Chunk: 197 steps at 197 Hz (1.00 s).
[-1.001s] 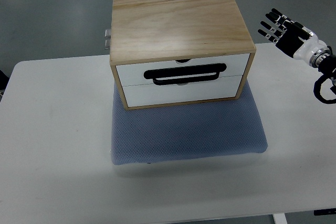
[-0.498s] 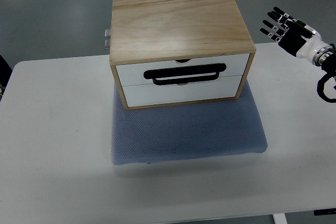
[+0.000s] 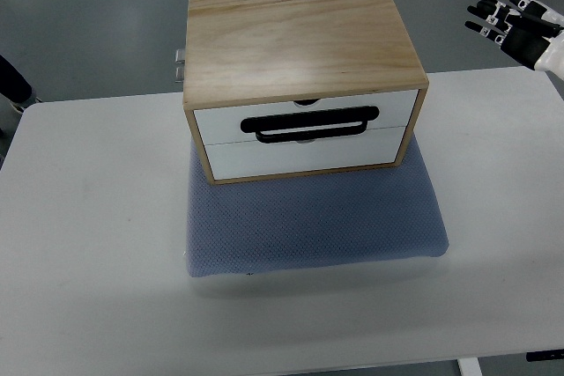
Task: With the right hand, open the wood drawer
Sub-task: 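Move the right hand toward the upper white drawer's black handle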
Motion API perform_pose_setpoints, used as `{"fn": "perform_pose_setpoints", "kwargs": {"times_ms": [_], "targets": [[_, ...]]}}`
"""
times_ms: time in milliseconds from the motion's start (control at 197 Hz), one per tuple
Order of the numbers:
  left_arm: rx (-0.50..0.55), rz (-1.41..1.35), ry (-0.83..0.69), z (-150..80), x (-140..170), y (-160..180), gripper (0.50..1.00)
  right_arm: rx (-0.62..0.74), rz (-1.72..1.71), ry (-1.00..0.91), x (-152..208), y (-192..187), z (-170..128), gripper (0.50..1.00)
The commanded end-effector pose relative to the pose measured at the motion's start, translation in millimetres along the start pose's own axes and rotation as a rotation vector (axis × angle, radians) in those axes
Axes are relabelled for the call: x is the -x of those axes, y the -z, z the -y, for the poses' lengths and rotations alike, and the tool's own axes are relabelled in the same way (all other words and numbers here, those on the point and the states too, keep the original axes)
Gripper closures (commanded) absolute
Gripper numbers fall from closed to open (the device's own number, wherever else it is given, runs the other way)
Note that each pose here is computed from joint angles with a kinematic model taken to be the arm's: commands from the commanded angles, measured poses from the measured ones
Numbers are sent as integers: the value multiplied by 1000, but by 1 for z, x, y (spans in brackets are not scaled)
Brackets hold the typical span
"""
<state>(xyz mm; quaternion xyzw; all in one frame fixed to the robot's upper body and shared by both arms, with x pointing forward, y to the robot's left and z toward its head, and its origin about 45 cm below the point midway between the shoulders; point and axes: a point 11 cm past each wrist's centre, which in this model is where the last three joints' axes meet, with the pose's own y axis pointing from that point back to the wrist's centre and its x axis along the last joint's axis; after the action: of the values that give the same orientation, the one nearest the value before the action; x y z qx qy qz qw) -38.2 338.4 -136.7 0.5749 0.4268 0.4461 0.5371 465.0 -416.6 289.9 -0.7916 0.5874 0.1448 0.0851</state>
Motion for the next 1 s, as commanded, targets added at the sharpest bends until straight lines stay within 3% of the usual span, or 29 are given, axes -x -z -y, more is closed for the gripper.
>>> {"fn": "perform_pose_setpoints", "kwargs": {"times_ms": [0,203,544,742,996], "targets": [[0,0,0,0,0,0,500,-43,-117,42,-10,23,-17,556],[0,0,0,0,0,0,500,-38,-329,110,-2,71,-38,556],[0,0,0,0,0,0,500,20,-486,120,-6,97,-64,556],[0,0,0,0,0,0,500,62,-549,288,43,98,-77,556],[0,0,0,0,0,0,500,44,-658,467,106,112,-65,556]]}}
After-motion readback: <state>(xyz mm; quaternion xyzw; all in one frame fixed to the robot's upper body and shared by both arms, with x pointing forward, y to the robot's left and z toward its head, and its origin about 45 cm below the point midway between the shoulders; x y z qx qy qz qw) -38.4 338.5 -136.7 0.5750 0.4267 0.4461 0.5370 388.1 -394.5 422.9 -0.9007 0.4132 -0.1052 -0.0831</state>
